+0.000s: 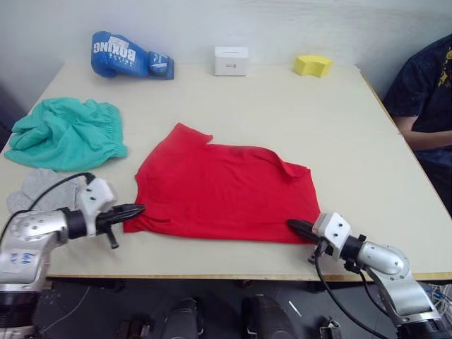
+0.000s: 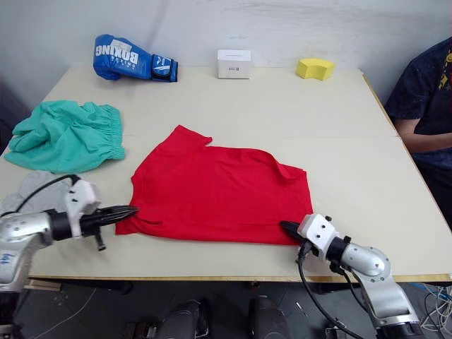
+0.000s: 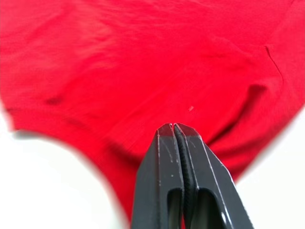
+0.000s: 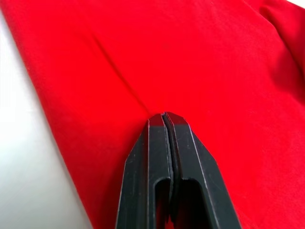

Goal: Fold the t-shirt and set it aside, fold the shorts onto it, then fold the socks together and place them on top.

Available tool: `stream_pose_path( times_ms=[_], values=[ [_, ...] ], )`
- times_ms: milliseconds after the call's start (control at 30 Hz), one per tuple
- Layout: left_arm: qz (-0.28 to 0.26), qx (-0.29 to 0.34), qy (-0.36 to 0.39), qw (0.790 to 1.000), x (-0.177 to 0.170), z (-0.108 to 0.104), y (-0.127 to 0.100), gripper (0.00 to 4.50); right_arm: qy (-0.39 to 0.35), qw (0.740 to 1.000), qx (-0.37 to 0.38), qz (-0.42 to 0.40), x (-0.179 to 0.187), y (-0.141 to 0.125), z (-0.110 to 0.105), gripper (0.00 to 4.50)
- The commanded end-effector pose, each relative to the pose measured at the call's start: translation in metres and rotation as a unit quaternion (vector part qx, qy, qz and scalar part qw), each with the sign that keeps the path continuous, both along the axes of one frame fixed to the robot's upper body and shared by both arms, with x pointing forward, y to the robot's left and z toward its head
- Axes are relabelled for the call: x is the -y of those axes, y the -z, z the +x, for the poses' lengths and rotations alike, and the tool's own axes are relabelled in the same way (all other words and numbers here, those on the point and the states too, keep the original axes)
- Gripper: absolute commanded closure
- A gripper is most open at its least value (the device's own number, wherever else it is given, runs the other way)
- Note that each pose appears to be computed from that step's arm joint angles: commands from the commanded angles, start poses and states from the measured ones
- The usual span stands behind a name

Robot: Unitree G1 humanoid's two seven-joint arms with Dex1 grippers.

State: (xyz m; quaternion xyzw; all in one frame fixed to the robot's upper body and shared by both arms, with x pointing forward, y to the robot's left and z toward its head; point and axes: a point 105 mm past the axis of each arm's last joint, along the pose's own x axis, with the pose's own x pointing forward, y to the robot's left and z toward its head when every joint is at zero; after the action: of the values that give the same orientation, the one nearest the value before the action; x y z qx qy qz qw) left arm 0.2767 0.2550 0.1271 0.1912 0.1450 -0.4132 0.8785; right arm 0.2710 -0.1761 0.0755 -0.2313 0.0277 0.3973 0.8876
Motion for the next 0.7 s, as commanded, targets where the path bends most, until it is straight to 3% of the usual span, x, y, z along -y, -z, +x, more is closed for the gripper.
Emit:
stream_pose_path(
  times_ms=[33, 200, 500, 700],
  values=[
    [0.002, 0.000, 0.021, 1.000, 0.006, 0.000, 0.003, 4.45, -0.001, 1.000, 0.009, -0.003, 0.002, -0.003, 0.000, 4.50],
    [0.004, 0.001, 0.033, 0.999, 0.017, 0.009, 0.010, 4.45, -0.005, 1.000, 0.008, -0.002, 0.000, -0.002, 0.000, 4.50],
    [-0.006, -0.055, 0.077, 0.995, 0.024, -0.011, 0.016, 4.45, -0.005, 1.000, 0.009, -0.004, 0.000, -0.003, 0.002, 4.50],
    [0.005, -0.048, 0.054, 0.997, 0.012, -0.009, 0.015, 4.45, -0.004, 1.000, 0.008, -0.002, 0.000, -0.003, 0.003, 4.50]
  ],
)
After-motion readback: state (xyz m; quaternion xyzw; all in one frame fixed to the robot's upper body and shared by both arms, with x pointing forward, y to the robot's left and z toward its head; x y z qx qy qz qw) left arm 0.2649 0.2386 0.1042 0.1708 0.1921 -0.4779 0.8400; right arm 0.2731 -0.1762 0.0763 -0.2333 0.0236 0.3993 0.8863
